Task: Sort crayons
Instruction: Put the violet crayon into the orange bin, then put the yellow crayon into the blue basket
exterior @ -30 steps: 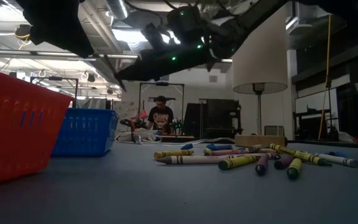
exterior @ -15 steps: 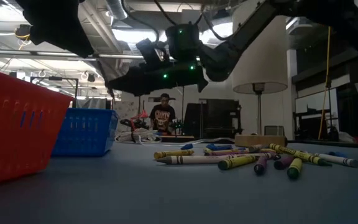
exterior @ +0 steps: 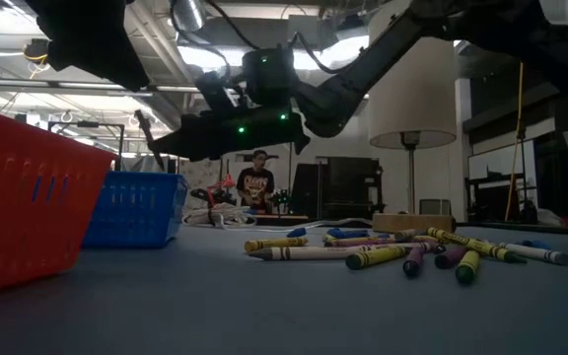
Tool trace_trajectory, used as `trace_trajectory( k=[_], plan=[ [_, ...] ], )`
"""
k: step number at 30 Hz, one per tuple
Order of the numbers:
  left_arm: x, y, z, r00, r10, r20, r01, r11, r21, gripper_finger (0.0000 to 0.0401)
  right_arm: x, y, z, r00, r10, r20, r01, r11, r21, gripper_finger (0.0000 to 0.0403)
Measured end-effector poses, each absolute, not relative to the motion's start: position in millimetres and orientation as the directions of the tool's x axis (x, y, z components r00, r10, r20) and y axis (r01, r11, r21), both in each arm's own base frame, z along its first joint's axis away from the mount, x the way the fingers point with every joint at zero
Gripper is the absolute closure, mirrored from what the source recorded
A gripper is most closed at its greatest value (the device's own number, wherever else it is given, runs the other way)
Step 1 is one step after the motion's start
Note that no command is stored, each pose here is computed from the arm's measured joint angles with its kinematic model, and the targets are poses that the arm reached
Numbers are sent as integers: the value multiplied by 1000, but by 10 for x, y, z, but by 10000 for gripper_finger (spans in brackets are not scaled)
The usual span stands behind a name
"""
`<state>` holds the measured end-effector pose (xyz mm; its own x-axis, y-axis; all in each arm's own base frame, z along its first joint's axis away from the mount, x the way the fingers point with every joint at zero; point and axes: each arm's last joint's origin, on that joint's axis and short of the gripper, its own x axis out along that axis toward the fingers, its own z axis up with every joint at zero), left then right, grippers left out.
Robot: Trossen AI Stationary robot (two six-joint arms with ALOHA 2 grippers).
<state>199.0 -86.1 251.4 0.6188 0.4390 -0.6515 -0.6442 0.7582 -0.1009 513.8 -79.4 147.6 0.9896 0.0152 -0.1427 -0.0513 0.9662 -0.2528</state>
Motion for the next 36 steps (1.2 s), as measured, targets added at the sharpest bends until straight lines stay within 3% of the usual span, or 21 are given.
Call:
trace_trajectory(
  k=[5, 15, 22, 28, 36],
  plan=[
    [1990, -861, 2515, 619, 439, -651, -644, 758, -101, 301, 5138, -793, 1475, 990, 15, -143, -51, 966, -253, 362],
    [1990, -861, 2515, 619, 439, -651, -644, 758, -101, 301, 5138, -794, 1474, 989, 14, -144, -50, 966, -253, 299],
    [1991, -862, 2516, 620, 438, -651, -644, 758, -103, 301, 5126, -793, 1511, 987, 12, -163, -53, 967, -249, 298],
    [2058, -898, 2506, 645, 425, -635, -639, 756, -143, 301, 5012, -775, 1869, 966, 14, -259, -80, 966, -248, 299],
    [2348, -1025, 2458, 738, 371, -563, -547, 818, -178, 301, 4518, -717, 2590, 862, -51, -505, -143, 930, -338, 299]
  ],
)
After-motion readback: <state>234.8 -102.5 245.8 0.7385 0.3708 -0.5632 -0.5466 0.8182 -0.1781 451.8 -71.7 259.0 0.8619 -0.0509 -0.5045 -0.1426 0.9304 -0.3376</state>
